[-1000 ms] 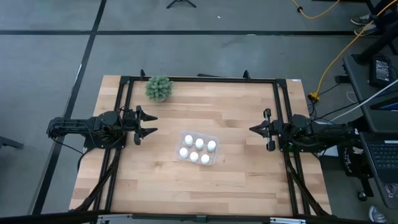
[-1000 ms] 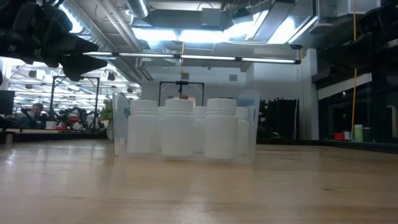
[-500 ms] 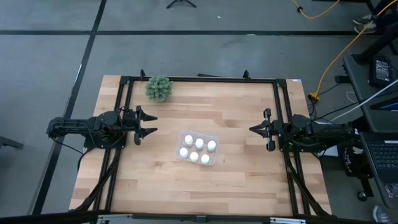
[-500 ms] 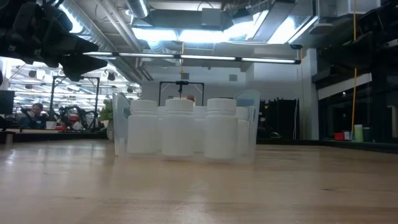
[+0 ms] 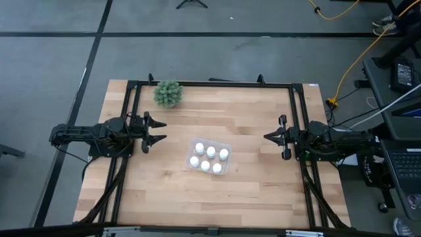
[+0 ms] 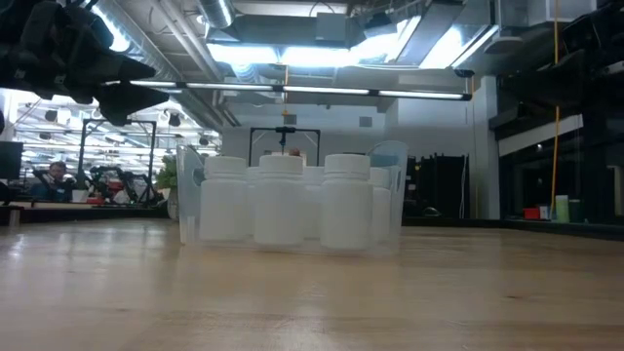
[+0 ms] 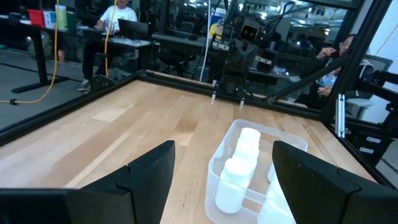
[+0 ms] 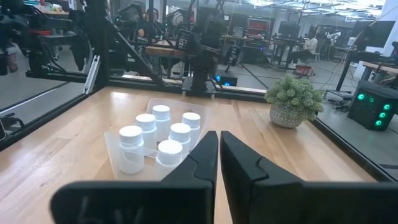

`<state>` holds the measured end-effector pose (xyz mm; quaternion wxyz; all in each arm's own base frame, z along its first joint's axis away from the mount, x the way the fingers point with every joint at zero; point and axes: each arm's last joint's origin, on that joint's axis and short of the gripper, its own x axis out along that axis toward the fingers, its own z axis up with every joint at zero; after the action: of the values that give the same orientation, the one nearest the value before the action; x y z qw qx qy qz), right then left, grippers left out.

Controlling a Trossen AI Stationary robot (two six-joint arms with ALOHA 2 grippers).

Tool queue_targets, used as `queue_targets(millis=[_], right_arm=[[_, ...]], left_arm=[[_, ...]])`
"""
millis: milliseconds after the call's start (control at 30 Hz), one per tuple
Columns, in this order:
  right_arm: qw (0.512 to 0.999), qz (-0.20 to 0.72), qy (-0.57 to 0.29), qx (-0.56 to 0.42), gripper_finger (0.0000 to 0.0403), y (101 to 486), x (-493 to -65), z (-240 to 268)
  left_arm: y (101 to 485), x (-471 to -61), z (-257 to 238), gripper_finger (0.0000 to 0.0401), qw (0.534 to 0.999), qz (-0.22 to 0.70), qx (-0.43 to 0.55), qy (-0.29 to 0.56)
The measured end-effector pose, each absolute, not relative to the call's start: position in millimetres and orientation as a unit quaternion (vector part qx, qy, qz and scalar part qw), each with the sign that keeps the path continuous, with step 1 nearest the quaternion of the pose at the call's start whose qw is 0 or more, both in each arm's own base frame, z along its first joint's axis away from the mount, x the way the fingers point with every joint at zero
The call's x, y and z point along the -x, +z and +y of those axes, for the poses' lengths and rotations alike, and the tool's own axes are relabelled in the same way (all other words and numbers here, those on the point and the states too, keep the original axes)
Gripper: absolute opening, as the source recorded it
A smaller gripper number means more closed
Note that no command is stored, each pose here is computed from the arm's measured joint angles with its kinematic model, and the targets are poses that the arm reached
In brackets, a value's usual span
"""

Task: Pick and place pill bottles into a basket
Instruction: Return to Home Position

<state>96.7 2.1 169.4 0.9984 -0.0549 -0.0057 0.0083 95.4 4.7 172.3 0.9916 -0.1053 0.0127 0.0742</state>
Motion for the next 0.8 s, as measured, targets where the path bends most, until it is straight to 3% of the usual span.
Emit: queue_targets(millis=[567, 800], right_arm=[[0.998, -0.006, 0.008, 0.054, 0.0024, 169.5, -96.7, 2.1], [0.998, -0.006, 0.008, 0.055, 0.0024, 169.4, -96.7, 2.1]], left_arm=[[173.4, -94.6, 8.5, 0.0262, 0.985, 0.001, 0.101, 0.141], [171.5, -95.0, 7.7, 0.0246, 0.989, 0.015, 0.080, 0.126]])
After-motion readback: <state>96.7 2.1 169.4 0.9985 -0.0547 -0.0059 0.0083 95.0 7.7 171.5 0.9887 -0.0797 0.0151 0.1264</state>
